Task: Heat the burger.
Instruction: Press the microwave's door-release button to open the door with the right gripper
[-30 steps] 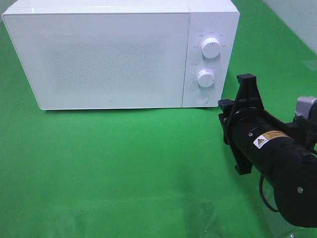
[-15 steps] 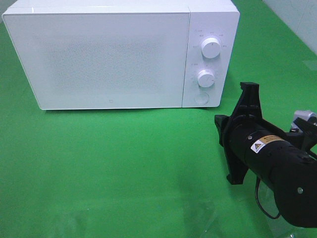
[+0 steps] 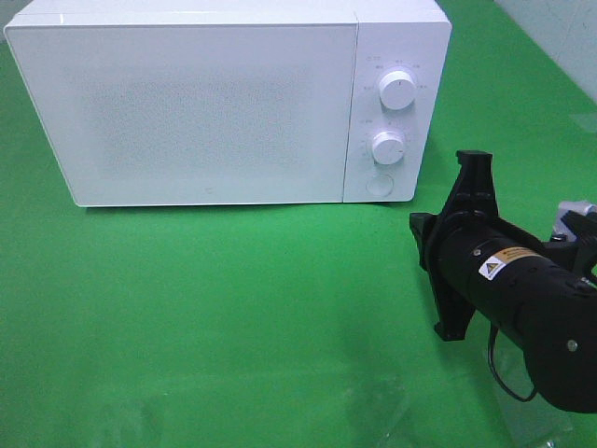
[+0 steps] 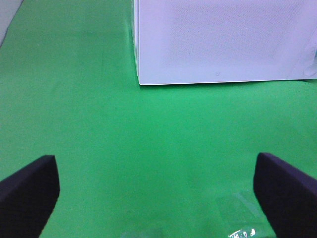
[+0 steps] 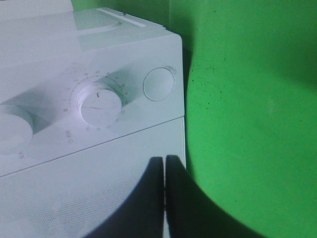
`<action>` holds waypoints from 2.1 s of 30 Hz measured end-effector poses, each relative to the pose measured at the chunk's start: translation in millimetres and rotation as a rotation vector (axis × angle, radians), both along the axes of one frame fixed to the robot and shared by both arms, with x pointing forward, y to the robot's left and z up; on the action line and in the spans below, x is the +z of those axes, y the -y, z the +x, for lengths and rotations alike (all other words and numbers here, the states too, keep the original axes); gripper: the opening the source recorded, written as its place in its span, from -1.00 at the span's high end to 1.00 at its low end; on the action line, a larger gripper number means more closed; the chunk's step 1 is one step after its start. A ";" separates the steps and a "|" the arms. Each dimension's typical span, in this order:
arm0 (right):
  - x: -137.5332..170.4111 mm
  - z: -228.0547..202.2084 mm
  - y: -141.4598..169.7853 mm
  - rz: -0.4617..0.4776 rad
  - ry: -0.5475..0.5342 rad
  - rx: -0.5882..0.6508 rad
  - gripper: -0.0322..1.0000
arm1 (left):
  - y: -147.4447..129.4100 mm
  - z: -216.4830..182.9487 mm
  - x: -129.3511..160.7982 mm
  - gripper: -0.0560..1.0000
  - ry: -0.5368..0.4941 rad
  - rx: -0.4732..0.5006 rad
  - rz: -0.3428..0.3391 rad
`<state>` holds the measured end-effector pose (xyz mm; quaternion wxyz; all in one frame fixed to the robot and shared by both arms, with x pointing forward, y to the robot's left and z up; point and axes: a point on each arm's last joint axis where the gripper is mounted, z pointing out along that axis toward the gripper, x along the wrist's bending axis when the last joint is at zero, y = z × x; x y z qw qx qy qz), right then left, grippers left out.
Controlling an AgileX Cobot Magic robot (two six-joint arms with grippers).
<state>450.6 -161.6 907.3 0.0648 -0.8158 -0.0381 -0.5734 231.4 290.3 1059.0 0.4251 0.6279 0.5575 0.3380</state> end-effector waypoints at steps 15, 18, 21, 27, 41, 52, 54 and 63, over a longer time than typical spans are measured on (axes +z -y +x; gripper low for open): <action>-18.9 22.9 -26.8 0.004 -0.014 0.040 0.94 | 0.0 0.0 0.0 -0.98 0.000 0.000 0.000; -23.0 33.0 -30.9 0.004 -0.009 0.043 0.94 | 0.0 0.0 0.0 -0.98 0.000 0.000 0.000; -22.7 42.9 -30.1 0.012 0.004 0.037 0.94 | 0.0 0.0 0.0 -0.98 0.000 0.000 0.000; -23.0 57.5 -27.1 0.014 0.020 0.021 0.94 | 0.0 0.0 0.0 -0.98 0.000 0.000 0.000; -33.5 76.7 -17.7 -0.007 -0.006 -0.005 0.94 | 0.0 0.0 0.0 -0.98 0.000 0.000 0.000; -42.8 87.8 -22.8 -0.024 -0.001 0.014 0.94 | 0.0 0.0 0.0 -0.98 0.000 0.000 0.000; -47.2 90.3 -24.0 -0.029 -0.004 0.013 0.94 | 0.0 0.0 0.0 -0.98 0.000 0.000 0.000; -52.4 99.7 -26.0 -0.027 0.000 0.006 0.94 | 0.0 0.0 0.0 -0.98 0.000 0.000 0.000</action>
